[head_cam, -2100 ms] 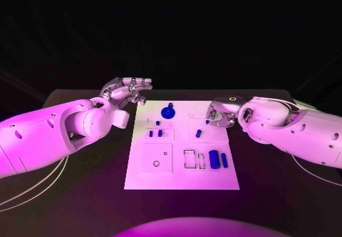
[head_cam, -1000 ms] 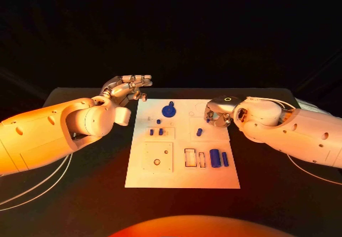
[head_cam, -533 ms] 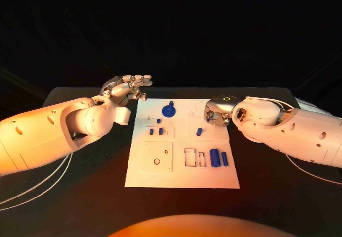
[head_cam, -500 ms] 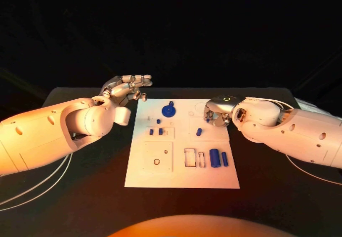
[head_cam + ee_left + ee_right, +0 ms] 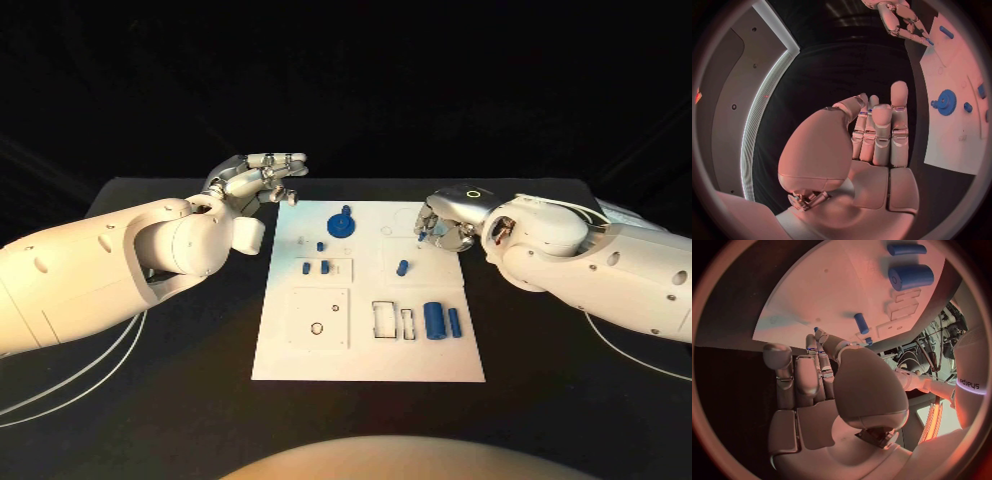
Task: Assemble the parts on the task board
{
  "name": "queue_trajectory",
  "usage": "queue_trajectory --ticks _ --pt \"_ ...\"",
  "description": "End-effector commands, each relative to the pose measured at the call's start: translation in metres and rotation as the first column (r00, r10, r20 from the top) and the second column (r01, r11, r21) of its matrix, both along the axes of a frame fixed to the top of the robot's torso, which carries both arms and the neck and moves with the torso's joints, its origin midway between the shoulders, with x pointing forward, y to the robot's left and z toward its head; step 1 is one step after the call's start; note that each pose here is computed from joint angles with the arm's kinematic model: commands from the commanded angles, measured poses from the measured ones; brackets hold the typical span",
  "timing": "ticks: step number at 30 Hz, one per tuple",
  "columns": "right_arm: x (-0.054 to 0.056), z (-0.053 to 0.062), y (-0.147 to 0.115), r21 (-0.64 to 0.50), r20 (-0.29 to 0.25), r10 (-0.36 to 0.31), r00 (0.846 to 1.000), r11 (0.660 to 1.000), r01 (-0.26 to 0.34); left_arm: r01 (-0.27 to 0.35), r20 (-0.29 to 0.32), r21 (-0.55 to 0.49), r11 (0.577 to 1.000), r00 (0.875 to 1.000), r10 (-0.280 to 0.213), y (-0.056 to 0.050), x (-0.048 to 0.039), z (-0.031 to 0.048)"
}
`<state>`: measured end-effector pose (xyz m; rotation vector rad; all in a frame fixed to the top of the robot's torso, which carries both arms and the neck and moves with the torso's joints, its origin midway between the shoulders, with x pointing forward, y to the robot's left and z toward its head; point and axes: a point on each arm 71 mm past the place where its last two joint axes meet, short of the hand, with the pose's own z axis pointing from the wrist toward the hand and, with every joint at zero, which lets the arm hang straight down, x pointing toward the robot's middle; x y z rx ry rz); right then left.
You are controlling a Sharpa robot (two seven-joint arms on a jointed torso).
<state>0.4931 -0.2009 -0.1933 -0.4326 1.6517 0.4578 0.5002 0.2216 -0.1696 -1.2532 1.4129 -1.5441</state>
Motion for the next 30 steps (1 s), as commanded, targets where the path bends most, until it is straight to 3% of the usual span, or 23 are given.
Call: queue_trajectory --ticks 1,7,16,22,30 --pt "-0.002 0.008 -0.002 0.087 -0.012 -0.008 1.0 0.996 0.009 0.021 0.001 -0.003 1.0 1.0 -0.021 -0.003 -0.0005 0.0002" --pt "-0.012 0.017 0.008 0.12 -0.024 0.032 0.999 0.992 -0.029 0.029 -0.003 0.005 1.0 1.0 -0.029 -0.004 -0.0009 -0.0002" --pt "-0.044 0.022 0.06 0.152 -0.03 0.187 0.982 0.972 -0.18 0.039 -0.007 0.006 0.999 0.999 -0.039 -0.007 -0.0017 -0.0008" --pt "-0.058 0.013 0.091 0.156 -0.052 0.269 0.962 0.953 -0.258 0.046 -0.01 0.004 0.999 0.999 -0.046 -0.01 -0.0023 -0.001" --pt "-0.07 -0.011 0.115 0.154 -0.118 0.321 0.94 0.941 -0.302 0.052 -0.013 0.003 0.999 0.999 -0.052 -0.012 -0.0026 -0.0013"
